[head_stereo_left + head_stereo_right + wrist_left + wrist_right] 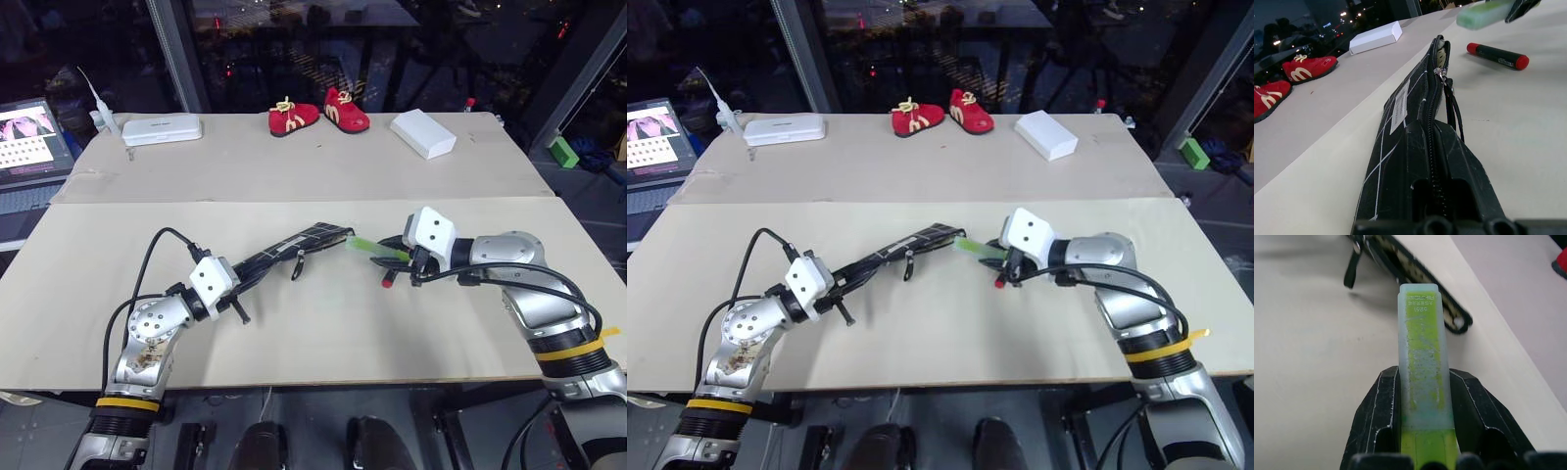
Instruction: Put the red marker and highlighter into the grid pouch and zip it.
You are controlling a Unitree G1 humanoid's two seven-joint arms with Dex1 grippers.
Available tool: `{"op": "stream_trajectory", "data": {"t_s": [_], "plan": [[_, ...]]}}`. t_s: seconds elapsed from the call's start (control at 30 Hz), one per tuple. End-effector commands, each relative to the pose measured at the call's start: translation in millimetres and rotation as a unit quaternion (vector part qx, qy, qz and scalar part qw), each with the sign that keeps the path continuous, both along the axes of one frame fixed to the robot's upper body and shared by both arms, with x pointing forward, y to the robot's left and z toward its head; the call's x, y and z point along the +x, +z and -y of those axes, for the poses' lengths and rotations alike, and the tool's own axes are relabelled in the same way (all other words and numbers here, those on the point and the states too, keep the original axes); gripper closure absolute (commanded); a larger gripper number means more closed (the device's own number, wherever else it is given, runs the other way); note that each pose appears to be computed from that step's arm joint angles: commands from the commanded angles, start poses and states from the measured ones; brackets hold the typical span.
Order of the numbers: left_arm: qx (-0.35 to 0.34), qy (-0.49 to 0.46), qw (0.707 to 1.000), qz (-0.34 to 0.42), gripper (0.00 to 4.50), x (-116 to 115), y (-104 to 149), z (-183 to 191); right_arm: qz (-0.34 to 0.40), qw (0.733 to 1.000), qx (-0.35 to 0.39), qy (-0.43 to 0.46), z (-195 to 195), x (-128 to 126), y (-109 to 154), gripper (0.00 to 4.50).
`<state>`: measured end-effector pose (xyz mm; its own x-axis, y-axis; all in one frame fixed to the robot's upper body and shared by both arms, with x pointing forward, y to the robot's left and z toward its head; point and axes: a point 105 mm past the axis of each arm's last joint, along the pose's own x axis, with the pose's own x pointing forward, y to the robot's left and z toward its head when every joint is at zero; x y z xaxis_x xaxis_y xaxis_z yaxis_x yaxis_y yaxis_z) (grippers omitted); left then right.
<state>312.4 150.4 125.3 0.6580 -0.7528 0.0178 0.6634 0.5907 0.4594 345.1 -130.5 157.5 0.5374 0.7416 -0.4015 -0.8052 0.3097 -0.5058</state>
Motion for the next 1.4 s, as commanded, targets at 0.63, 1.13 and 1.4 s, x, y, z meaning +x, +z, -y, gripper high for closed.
{"op": "stream_trajectory", "data": {"t_s": [0.63,1.13,1.4], "plan": [[-0.004,-0.010,1.000,0.025,4.50,-5.7,8.2,4.6,0.017,0.999,-0.015,0.024,-16.0,18.8,4.2,3.46],[0.000,-0.017,0.999,0.027,4.50,-4.8,9.9,6.2,0.042,0.995,-0.072,0.053,-49.6,33.7,-1.1,3.46],[-0.002,-0.023,0.999,0.025,4.50,-5.3,10.0,8.8,0.081,0.988,-0.110,0.066,-79.8,37.2,-4.5,3.46]]}}
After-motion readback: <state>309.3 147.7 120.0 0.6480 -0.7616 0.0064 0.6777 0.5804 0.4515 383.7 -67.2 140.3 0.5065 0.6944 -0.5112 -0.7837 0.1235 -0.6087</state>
